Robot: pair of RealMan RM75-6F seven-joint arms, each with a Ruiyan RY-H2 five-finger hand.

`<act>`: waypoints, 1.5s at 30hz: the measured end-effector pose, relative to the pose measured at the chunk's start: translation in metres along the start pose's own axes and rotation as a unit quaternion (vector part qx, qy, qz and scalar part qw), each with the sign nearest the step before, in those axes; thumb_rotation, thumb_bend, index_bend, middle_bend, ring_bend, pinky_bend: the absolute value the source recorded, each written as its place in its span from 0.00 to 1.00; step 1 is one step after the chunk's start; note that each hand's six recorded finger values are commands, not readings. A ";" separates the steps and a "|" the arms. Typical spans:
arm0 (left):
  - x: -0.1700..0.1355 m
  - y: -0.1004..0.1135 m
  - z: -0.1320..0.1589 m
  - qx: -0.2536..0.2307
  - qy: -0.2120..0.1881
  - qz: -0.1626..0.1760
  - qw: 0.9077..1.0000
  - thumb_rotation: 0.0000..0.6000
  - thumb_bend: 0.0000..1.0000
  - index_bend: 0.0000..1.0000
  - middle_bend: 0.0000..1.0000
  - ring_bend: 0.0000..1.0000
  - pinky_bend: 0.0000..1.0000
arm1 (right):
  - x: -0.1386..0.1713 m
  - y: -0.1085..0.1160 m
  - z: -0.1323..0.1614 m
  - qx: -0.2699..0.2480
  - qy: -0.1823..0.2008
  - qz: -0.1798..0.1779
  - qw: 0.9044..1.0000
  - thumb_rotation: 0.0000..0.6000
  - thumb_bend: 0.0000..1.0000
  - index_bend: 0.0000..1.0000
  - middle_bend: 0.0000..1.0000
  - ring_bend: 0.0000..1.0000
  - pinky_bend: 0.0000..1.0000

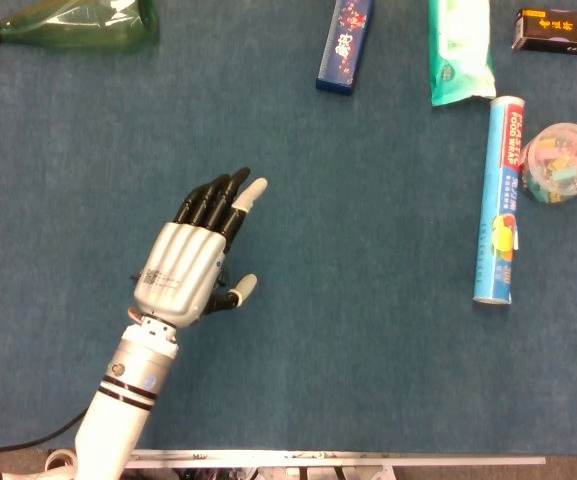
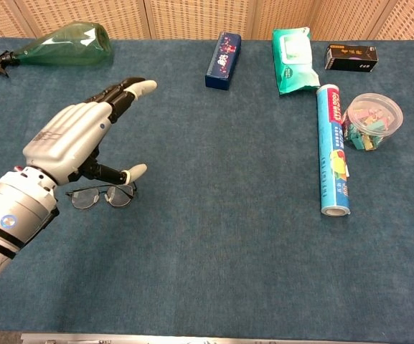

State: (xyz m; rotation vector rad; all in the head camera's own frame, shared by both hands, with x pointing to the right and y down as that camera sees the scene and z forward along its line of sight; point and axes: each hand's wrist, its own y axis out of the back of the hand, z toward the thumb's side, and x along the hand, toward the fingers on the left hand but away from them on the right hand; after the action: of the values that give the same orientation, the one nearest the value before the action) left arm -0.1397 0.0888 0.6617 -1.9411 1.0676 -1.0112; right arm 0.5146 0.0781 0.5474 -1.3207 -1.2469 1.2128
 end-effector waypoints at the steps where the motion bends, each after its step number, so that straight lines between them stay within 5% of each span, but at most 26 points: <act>1: 0.000 0.000 -0.001 -0.002 0.001 0.000 1.000 1.00 0.25 0.01 0.00 0.00 0.09 | 0.000 0.000 0.000 0.000 -0.001 0.000 1.000 1.00 0.03 0.43 0.40 0.30 0.58; 45: 0.000 -0.013 -0.014 -0.012 0.019 -0.010 1.000 1.00 0.25 0.01 0.00 0.00 0.09 | 0.004 0.016 -0.009 -0.023 -0.013 -0.026 0.999 1.00 0.02 0.43 0.40 0.30 0.58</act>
State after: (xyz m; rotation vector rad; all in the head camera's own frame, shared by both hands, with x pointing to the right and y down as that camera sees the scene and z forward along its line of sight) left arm -0.1470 0.0916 0.6792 -1.9623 1.0886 -1.0553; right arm 0.5248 0.0810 0.5319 -1.3016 -1.3261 1.1750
